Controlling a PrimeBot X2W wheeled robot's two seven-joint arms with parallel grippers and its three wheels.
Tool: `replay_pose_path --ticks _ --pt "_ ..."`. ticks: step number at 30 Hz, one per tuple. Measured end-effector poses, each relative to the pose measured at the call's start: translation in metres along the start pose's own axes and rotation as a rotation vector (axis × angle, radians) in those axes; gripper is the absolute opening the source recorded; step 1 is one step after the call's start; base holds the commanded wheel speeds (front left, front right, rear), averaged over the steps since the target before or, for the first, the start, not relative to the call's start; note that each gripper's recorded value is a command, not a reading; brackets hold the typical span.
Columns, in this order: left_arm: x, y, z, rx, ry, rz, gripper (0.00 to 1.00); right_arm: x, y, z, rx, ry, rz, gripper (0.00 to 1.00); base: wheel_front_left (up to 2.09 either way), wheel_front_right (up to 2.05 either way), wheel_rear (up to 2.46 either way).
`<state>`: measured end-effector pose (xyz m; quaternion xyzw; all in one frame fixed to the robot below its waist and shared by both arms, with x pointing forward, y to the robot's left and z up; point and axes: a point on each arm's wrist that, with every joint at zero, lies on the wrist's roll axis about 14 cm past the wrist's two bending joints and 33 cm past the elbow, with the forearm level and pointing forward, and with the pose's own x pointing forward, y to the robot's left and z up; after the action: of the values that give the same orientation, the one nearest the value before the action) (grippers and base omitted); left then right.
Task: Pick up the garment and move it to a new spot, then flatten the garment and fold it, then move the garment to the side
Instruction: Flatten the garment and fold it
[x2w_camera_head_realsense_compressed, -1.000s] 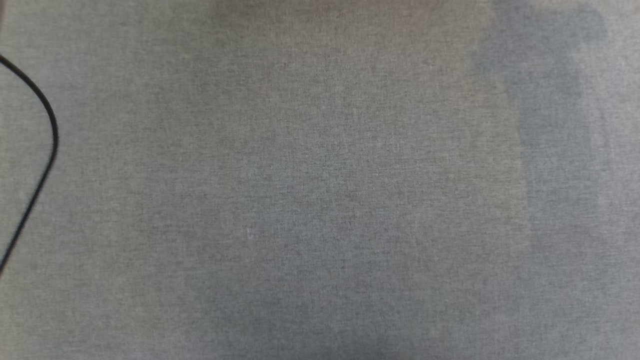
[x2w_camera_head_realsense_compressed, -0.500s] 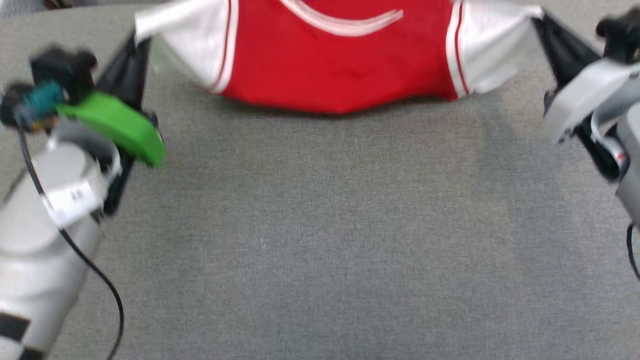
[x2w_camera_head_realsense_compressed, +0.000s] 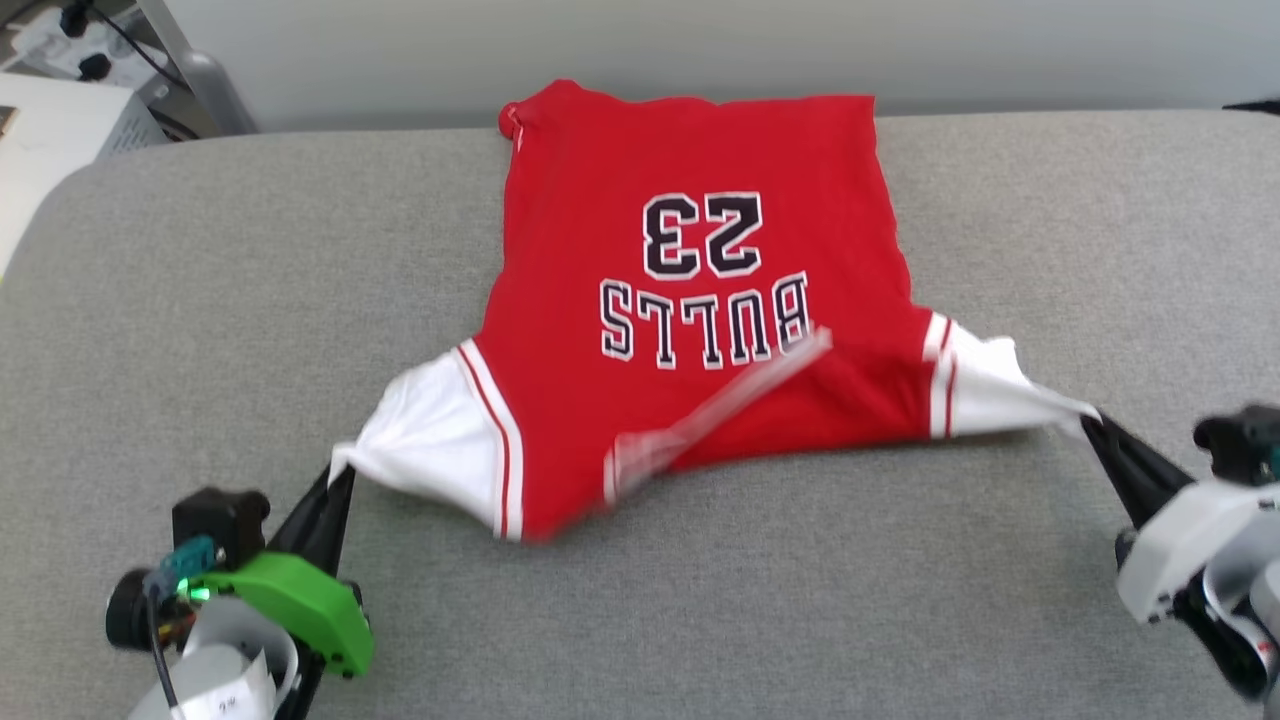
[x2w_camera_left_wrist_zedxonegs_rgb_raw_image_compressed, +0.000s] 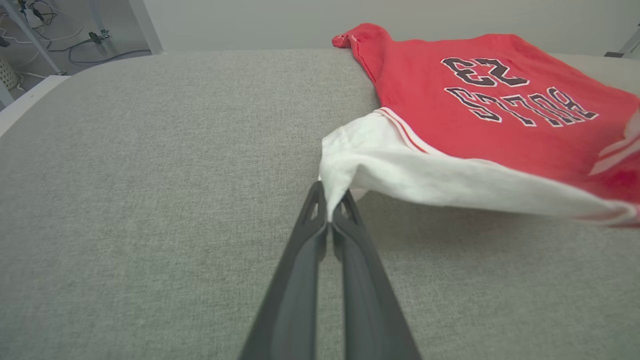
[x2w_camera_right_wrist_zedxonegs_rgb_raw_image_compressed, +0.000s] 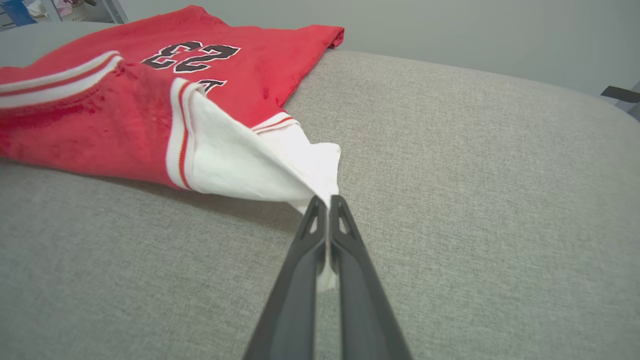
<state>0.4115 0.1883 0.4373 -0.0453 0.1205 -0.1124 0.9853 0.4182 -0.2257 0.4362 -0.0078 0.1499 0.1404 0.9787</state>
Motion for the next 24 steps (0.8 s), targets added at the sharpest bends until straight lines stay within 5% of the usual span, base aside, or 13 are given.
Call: replay_pose_path --ticks 12,22,24 --pt "-0.065 0.020 -0.043 -0.091 0.070 0.167 0.00 -0.075 0.013 -0.074 0.166 0.145 -0.070 0.00 0.00 0.00 0.00" --pt "-0.082 0.016 -0.054 -0.102 0.076 0.190 0.00 -0.098 0.021 -0.090 0.236 0.222 -0.085 0.00 0.00 0.00 0.00" --pt "-0.081 0.015 -0.052 -0.099 0.067 0.187 0.00 -0.095 0.020 -0.085 0.230 0.218 -0.084 0.38 0.00 0.00 0.00"
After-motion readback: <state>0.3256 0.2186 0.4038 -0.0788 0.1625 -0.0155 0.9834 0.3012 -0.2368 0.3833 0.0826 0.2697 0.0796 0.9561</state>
